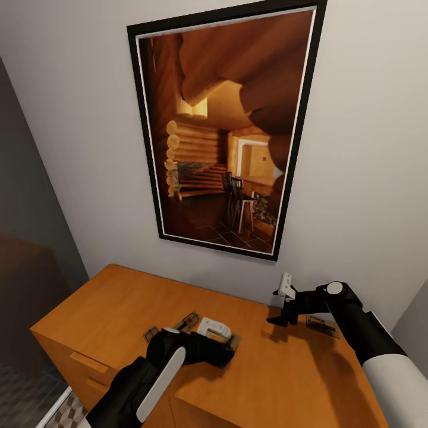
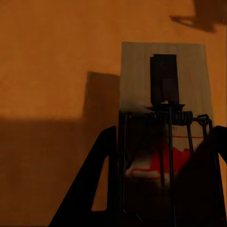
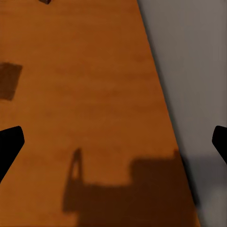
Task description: Take the four mousetraps from the cabinet in the bathroom and place them on the bathroom floor. Make sure all four end up on the same floor surface, and ensure that at least two of them are either under or directly next to the same bathroom sink.
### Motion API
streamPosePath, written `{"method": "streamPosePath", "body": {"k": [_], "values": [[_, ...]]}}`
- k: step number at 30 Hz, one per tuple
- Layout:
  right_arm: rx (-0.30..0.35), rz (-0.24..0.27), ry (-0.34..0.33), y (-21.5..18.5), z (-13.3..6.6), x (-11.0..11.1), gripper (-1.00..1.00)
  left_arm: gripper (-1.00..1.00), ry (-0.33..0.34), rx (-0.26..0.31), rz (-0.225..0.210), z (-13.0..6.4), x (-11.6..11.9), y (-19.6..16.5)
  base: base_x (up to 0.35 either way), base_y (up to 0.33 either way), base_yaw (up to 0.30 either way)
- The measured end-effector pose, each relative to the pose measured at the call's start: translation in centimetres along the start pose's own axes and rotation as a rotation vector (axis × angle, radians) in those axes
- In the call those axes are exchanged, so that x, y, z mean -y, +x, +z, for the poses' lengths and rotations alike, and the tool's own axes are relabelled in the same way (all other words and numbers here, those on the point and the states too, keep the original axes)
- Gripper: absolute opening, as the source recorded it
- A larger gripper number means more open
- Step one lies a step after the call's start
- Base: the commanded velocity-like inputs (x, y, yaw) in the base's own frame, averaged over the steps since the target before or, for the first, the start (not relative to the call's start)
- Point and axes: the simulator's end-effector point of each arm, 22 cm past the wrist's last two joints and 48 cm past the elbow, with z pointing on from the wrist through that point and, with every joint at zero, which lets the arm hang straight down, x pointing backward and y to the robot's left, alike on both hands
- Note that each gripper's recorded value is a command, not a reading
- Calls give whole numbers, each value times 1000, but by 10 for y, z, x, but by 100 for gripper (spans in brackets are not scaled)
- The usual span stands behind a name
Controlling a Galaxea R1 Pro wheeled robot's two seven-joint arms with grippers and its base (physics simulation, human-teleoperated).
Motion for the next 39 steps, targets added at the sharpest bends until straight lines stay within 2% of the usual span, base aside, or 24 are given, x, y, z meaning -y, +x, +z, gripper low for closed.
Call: {"method": "streamPosePath", "body": {"k": [5, 11, 15, 26, 39], "values": [[0, 0, 0, 0, 0, 0, 100, -100, -33, 40, 20, -9, -1, -16, 0, 0, 0], [0, 0, 0, 0, 0, 0, 100, -100, -26, 32, 40, -20, 8, -22, 0, 0, 0], [0, 1, 24, 1, 0, 6, 100, -100, -19, 72, 64, -36, 17, -39, 0, 0, 0], [-12, 1, 57, 5, -2, 14, 100, -100, -18, 88, 73, -41, 20, -45, 0, 0, 0], [-44, -5, 65, 14, -2, 16, 100, -100, -42, 82, 75, -43, 5, -40, 0, 0, 0]]}}
